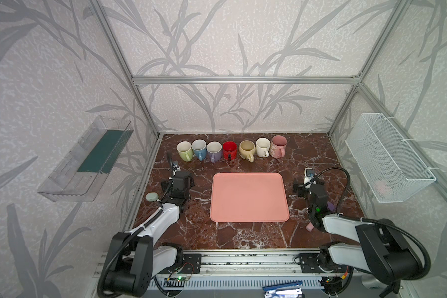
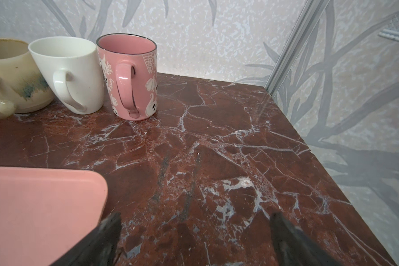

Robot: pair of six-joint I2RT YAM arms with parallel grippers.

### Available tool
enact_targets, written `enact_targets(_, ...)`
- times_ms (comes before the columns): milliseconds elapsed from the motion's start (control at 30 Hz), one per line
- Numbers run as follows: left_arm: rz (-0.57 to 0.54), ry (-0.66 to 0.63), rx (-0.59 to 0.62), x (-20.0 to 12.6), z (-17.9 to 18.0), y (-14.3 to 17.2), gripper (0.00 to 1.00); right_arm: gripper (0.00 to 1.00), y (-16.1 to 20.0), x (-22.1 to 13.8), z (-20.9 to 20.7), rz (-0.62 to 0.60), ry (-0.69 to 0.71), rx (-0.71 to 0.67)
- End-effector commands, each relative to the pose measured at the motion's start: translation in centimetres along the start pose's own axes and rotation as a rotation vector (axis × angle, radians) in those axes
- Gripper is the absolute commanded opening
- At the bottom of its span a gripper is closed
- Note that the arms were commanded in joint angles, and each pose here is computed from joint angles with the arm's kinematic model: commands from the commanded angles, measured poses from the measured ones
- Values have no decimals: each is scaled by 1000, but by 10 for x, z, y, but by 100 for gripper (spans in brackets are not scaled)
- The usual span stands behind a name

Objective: Turn the mug right side up
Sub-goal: Reset both arms

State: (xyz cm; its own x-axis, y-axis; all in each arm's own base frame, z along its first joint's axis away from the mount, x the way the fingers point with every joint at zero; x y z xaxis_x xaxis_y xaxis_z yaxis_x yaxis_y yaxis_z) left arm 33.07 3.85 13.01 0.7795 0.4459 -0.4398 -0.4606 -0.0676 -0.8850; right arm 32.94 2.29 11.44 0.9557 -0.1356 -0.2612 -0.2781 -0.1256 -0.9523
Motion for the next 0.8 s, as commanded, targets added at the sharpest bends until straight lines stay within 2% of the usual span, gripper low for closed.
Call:
enact_targets(0, -121, 18, -48, 9, -7, -15, 99, 99, -26, -1, -9, -172, 57, 22)
enact_targets(167, -144, 46, 11, 22, -18, -11, 99, 99, -12, 5, -8, -172, 67, 26)
enact_targets(267, -205, 40, 27, 23, -17, -15, 100, 99, -12, 8, -1, -172, 33, 7)
enact_targets(367, -198, 45, 37, 28, -20, -8, 99, 99, -8, 10, 9, -162, -23, -19)
enact_targets(433, -217, 52, 24, 32, -20, -9, 100, 99, -3, 16, 16, -148, -53, -44)
enact_targets(567, -182, 100, -27, 42, -16, -3, 99, 99, -5, 23, 20, -138, -67, -58)
enact_targets(633, -164, 133, -52, 47, -14, -1, 100, 99, -6, 34, 23, -79, -80, -68)
enact_targets(733, -162, 151, -52, 48, -14, 0, 99, 99, 0, 51, 15, 32, -140, 10)
enact_targets(767, -161, 155, -53, 48, -15, 0, 100, 99, 1, 50, 13, 35, -150, 25)
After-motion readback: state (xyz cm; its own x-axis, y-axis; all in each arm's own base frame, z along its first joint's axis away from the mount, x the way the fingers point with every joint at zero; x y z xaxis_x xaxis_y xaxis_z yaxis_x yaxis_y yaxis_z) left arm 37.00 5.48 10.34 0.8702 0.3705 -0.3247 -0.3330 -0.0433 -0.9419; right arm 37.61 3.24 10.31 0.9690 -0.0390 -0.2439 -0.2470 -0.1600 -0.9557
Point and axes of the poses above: each gripper's point midway between its finger pads, its own x axis out along the fingers, its own z axis along the line the jaws close on, y = z × x, the point moved 2 cm from there along -x, back along the fingers
